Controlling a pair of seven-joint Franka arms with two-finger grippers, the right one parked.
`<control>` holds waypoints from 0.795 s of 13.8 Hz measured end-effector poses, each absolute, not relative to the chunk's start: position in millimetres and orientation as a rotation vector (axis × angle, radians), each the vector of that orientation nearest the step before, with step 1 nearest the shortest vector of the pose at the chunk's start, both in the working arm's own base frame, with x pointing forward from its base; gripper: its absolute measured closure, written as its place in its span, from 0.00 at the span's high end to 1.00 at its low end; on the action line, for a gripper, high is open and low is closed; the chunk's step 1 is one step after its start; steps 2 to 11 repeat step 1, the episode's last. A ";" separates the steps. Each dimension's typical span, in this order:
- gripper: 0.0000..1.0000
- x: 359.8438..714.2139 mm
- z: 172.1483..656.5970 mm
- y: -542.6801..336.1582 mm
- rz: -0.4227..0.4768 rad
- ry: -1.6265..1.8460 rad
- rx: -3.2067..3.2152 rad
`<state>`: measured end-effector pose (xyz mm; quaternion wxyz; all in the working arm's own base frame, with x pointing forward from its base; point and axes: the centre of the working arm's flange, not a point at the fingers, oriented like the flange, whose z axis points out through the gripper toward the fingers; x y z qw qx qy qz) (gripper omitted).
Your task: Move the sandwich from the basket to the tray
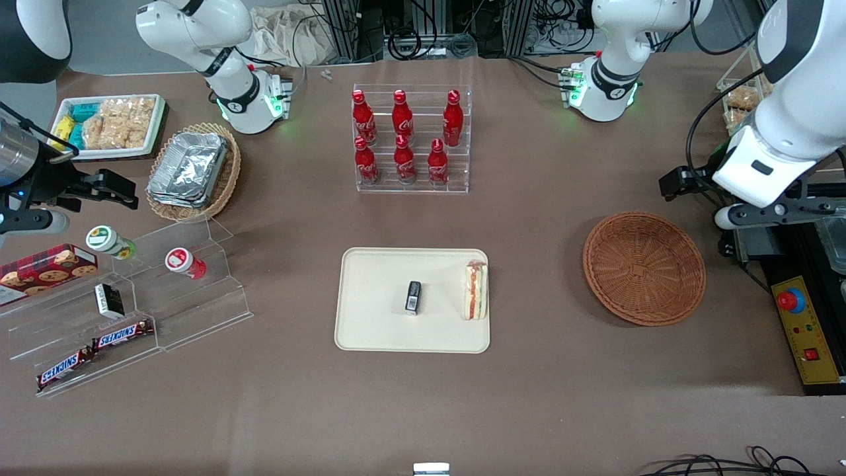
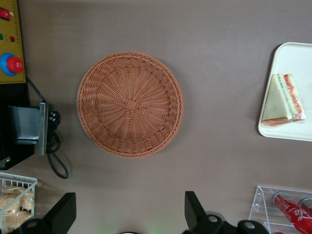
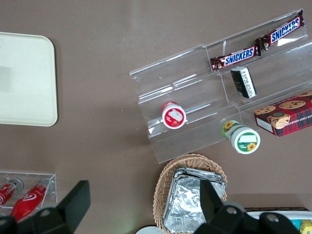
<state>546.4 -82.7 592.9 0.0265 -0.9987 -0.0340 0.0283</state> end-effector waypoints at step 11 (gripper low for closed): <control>1.00 545.2 593.4 -77.4 0.086 -0.114 -3.092</control>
